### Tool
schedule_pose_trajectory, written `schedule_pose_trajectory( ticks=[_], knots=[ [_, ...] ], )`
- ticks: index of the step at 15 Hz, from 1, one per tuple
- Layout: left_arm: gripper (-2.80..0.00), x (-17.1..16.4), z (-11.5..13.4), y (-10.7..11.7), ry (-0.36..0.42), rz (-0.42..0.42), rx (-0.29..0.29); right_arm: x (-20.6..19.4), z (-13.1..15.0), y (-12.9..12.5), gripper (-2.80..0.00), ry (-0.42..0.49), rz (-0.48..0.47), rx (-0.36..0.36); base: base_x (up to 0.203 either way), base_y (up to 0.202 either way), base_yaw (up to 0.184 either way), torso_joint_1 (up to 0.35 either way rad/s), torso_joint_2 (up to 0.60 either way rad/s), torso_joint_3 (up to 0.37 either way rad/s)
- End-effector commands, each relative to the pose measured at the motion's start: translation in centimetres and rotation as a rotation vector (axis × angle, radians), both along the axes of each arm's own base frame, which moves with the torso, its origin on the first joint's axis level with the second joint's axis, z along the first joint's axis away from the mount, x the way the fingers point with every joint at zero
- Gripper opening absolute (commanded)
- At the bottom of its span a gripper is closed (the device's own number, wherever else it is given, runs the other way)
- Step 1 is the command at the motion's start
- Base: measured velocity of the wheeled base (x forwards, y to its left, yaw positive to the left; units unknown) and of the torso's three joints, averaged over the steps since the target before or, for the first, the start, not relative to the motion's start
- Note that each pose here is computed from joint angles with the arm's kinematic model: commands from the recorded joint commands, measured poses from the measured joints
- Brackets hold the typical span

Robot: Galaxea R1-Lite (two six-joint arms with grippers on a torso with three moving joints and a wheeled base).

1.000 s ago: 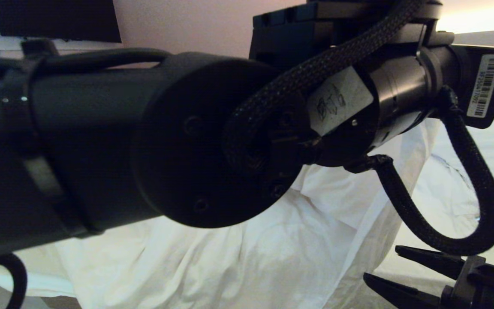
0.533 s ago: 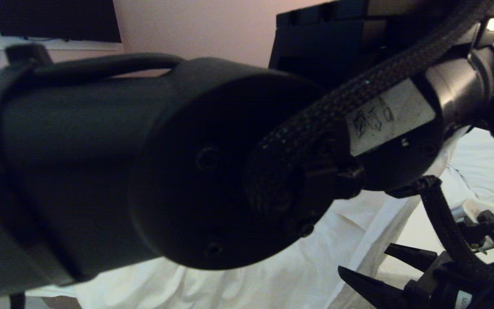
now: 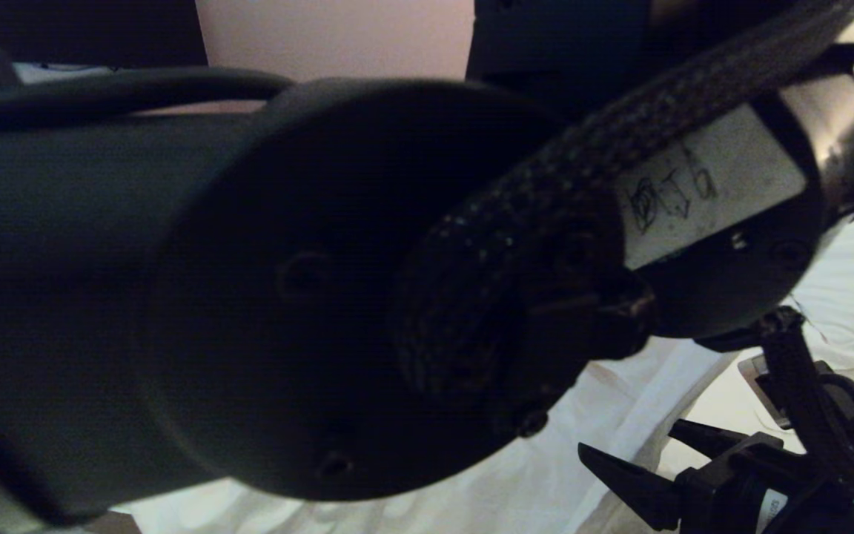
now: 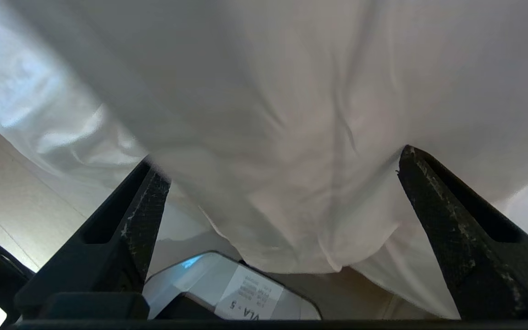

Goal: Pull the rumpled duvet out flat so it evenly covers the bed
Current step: Flatten the corners of the folded blanket

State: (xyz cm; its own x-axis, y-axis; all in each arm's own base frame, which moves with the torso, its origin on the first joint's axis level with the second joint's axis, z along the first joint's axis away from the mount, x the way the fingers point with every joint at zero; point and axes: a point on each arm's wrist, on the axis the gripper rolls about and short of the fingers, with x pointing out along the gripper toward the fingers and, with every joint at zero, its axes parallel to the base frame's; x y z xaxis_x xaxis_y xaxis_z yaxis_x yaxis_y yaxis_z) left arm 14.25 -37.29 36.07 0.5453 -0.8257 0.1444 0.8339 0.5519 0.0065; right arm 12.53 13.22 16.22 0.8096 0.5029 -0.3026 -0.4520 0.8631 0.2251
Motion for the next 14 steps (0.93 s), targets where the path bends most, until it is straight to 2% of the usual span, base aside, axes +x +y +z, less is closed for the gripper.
schedule_pose_trajectory(
  ticks=[1,5,12,13,14],
  knots=[
    [-2.8,-0.3,0.5,0.3,-0.005,0.0,-0.011,0.2,-0.5,0.2,0.0,0.029,-0.012,0.009,0.0,0.0,0.0,0.0,0.0,0.0],
    [-2.8,-0.6,1.2,1.0,-0.015,0.003,-0.027,0.2,-1.0,0.0,0.0,0.071,-0.039,0.036,0.0,0.0,0.0,0.0,0.0,0.0],
    [-2.8,-0.9,1.3,0.9,-0.015,0.0,-0.028,1.0,-1.3,0.0,0.0,0.091,-0.074,0.035,0.0,0.0,0.0,0.0,0.0,0.0],
    [-2.8,-1.0,1.3,0.9,-0.014,-0.001,-0.027,1.1,-1.3,-0.1,-2.8,0.097,-0.085,0.048,0.0,0.0,0.0,0.0,0.0,0.0],
    [-2.8,-1.1,1.3,0.9,-0.015,-0.003,-0.029,1.2,-1.2,-0.3,-2.8,0.097,-0.095,0.055,0.0,0.0,0.0,0.0,0.0,0.0]
  ],
)
